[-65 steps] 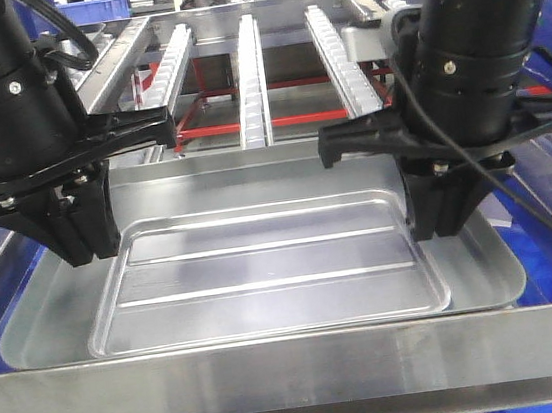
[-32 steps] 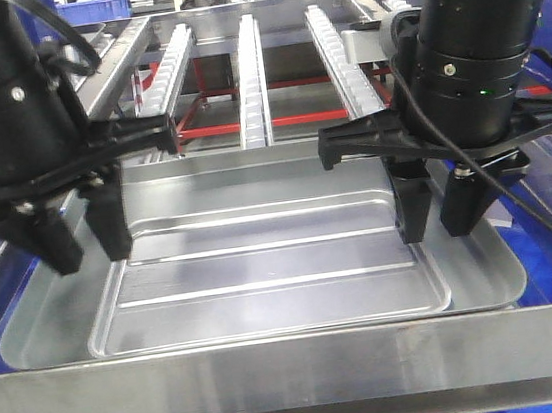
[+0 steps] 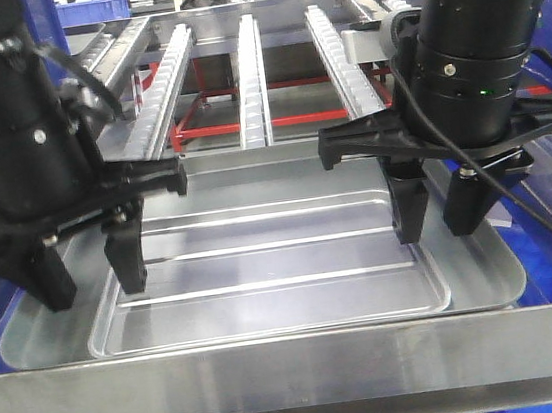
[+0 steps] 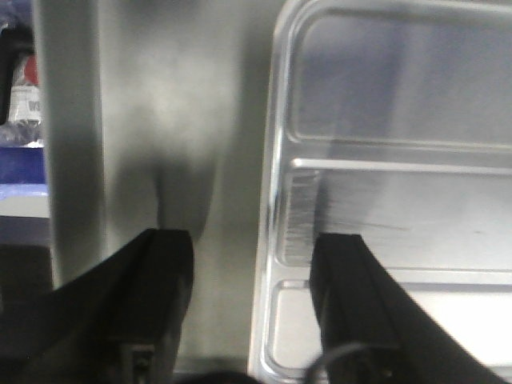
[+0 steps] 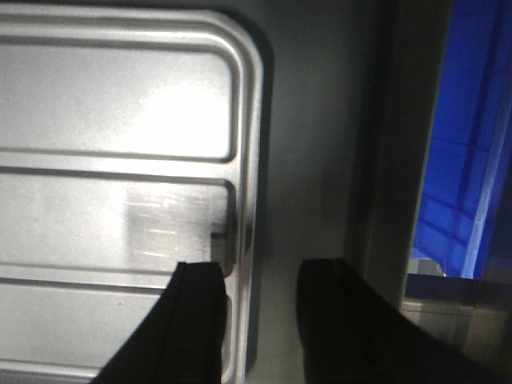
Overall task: Grab silver tray and place in blue box
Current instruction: 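Lower both open grippers onto the side rims of the silver tray, then close both grippers on the tray's side rims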
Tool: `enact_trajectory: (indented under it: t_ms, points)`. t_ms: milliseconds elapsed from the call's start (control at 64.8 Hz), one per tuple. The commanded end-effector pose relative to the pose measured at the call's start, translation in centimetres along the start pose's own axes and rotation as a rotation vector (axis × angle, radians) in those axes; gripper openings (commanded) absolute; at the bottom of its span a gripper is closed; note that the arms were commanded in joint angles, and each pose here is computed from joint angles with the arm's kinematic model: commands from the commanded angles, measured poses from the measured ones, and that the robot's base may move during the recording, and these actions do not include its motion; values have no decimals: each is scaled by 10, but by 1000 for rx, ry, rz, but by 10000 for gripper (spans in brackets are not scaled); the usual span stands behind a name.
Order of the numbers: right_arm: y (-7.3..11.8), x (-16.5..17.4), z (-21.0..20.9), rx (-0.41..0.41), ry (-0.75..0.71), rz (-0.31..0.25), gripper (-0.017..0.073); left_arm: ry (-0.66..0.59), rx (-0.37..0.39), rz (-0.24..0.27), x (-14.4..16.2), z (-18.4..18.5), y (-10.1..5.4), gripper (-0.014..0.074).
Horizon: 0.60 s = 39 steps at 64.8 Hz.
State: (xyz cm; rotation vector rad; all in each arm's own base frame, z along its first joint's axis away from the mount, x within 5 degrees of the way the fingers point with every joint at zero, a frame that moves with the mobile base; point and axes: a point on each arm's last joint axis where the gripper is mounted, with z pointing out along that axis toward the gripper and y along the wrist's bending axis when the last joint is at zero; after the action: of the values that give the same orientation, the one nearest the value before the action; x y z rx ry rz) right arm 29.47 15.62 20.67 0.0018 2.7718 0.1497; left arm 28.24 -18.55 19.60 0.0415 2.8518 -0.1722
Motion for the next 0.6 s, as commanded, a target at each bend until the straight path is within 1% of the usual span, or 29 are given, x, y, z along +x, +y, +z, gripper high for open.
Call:
enact_trajectory:
  t_ms: [0, 340, 587]
  points:
    - [5, -13, -21, -50, -111, -17, 356, -77, 47, 10, -8, -20, -7, 263]
    - [5, -14, -18, -50, -111, -17, 353, -81, 44, 16, -8, -20, -6, 263]
    - [5, -12, -3, -29, -71, -20, 353, -81, 44, 16, -8, -20, -6, 263]
